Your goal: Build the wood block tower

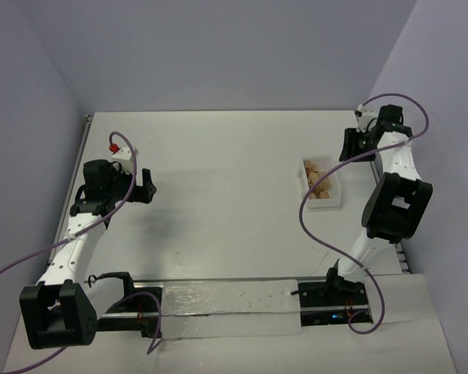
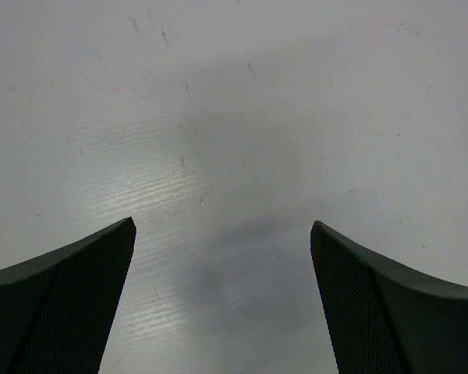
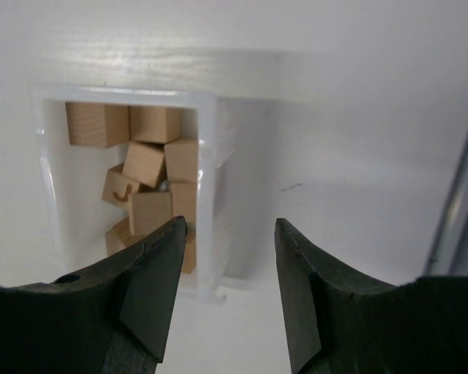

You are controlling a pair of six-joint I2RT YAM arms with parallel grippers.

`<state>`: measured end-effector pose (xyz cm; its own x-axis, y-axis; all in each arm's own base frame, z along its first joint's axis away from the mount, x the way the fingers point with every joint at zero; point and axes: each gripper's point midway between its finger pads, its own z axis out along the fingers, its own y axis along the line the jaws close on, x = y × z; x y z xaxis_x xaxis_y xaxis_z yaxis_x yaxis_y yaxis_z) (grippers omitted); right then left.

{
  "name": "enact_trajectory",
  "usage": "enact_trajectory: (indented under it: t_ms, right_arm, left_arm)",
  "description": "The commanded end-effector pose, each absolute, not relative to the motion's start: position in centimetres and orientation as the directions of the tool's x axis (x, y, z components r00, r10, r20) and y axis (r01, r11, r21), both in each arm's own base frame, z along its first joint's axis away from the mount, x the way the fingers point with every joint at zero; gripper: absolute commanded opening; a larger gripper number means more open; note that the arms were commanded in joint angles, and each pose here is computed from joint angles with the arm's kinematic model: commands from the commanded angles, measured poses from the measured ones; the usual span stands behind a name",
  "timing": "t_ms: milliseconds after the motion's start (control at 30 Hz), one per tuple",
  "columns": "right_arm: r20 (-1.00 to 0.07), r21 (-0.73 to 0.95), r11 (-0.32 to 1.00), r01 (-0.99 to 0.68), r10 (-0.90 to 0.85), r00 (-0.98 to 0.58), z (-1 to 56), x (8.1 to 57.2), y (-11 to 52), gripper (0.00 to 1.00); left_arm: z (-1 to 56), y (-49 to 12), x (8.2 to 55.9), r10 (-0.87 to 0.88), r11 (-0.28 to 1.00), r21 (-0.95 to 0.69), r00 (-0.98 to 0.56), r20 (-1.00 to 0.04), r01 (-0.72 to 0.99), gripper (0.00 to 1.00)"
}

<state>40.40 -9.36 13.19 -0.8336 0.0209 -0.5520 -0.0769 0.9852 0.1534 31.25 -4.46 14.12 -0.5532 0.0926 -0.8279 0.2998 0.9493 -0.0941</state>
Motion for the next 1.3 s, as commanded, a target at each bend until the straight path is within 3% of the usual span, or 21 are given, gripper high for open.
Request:
enact_trajectory:
  t_ms: [0, 433, 533, 667, 767, 967, 1067, 1267]
  right_arm:
    - [-0.468, 0.221, 0.971, -0.089, 0.026, -0.884, 10.5, 38.6, -7.4, 0.57]
    - [-0.425, 0.073, 0.995, -0.061, -0.025, -0.905, 5.0, 37.2, -7.1, 0.52]
    - [-0.428, 0.042, 0.998, -0.044, -0.022, -0.903, 4.1, 37.3, -6.9, 0.41]
    - [-0.445, 0.042, 0.999, -0.024, -0.003, -0.896, 4.9, 37.8, -7.1, 0.13]
    - [-0.482, 0.031, 0.999, -0.022, -0.005, -0.876, 7.0, 38.5, -7.2, 0.00]
    - [-0.622, -0.043, 0.997, -0.066, -0.078, -0.779, 14.5, 39.9, -6.4, 0.00]
    - [-0.679, -0.184, 0.973, -0.142, -0.230, -0.698, 18.6, 40.4, -3.4, 0.00]
    - [-0.662, -0.304, 0.910, -0.281, -0.414, -0.625, 19.7, 40.0, 3.7, 0.00]
  left_arm:
    - [15.3, -4.7, 31.7, 0.093, 0.942, -0.095, -0.522, -0.848, 0.322, 0.99]
    - [14.7, -4.5, 31.9, 0.089, 0.947, -0.096, -0.536, -0.840, 0.308, 0.99]
    - [14.7, -4.4, 31.9, 0.087, 0.948, -0.096, -0.538, -0.838, 0.303, 0.99]
    - [14.8, -4.4, 31.7, 0.090, 0.948, -0.091, -0.534, -0.841, 0.304, 0.99]
    - [14.8, -4.3, 31.7, 0.091, 0.949, -0.088, -0.532, -0.842, 0.301, 0.99]
    - [14.8, -4.3, 31.8, 0.082, 0.952, -0.093, -0.537, -0.840, 0.292, 0.99]
    - [14.9, -4.1, 32.1, 0.069, 0.956, -0.098, -0.538, -0.840, 0.275, 0.99]
    - [15.2, -3.6, 32.5, 0.038, 0.968, -0.106, -0.550, -0.834, 0.227, 0.99]
